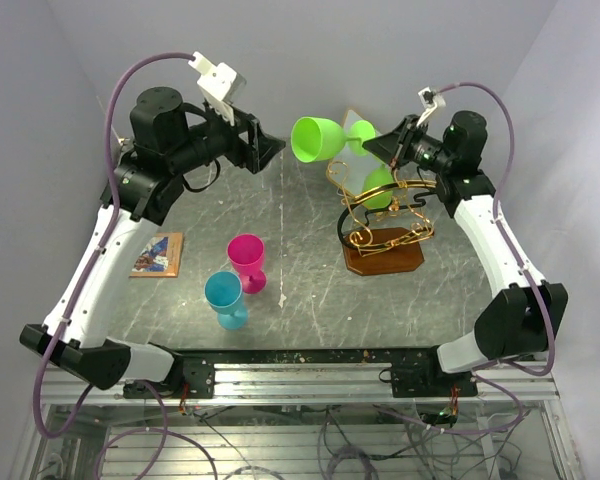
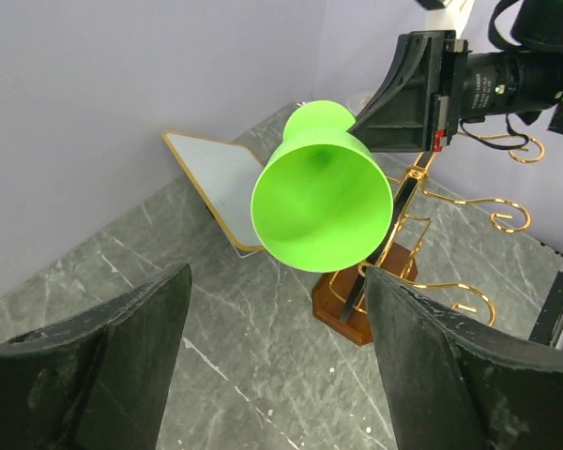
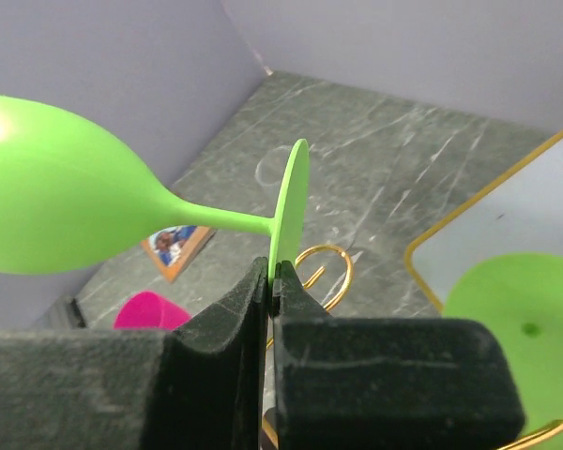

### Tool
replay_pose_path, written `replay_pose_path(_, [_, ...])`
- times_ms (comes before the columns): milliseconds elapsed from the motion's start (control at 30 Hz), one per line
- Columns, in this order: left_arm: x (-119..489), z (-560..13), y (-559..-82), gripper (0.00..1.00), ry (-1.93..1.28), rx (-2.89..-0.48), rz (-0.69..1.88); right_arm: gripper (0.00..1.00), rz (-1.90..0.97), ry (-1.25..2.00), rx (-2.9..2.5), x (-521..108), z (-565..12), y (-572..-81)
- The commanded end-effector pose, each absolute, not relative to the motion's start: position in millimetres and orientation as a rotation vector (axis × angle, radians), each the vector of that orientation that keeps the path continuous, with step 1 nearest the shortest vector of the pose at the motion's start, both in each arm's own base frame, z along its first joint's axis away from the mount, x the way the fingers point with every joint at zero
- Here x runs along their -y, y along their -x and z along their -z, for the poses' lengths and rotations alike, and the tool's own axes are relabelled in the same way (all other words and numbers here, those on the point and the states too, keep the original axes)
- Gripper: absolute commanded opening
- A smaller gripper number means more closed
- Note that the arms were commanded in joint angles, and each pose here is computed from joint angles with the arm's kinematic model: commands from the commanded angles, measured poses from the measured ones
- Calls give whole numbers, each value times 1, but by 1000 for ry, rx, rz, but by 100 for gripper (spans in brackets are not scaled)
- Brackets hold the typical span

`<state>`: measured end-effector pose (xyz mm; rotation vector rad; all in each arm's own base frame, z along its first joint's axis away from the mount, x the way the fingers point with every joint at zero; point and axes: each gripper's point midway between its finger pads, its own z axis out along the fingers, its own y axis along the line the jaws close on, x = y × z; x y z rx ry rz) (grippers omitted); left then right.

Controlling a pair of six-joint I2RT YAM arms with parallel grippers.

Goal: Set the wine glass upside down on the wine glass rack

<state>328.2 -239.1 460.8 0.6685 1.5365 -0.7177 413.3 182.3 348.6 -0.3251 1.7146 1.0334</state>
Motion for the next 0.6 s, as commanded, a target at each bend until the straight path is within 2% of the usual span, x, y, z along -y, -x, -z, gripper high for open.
replay_pose_path(0, [223,-472,-327,88,-642,-1508,620,0,-791,404,-1630,-163,-386,-418])
replay_pose_path(300, [195,-474,-340,100,-545,-1551,461,0,-349,648,-1602,-166,-390,-426])
replay_pose_path(567, [176,-478,-352,100,-460,-1576,361,0,-217,877,-1551,-195,-391,-403])
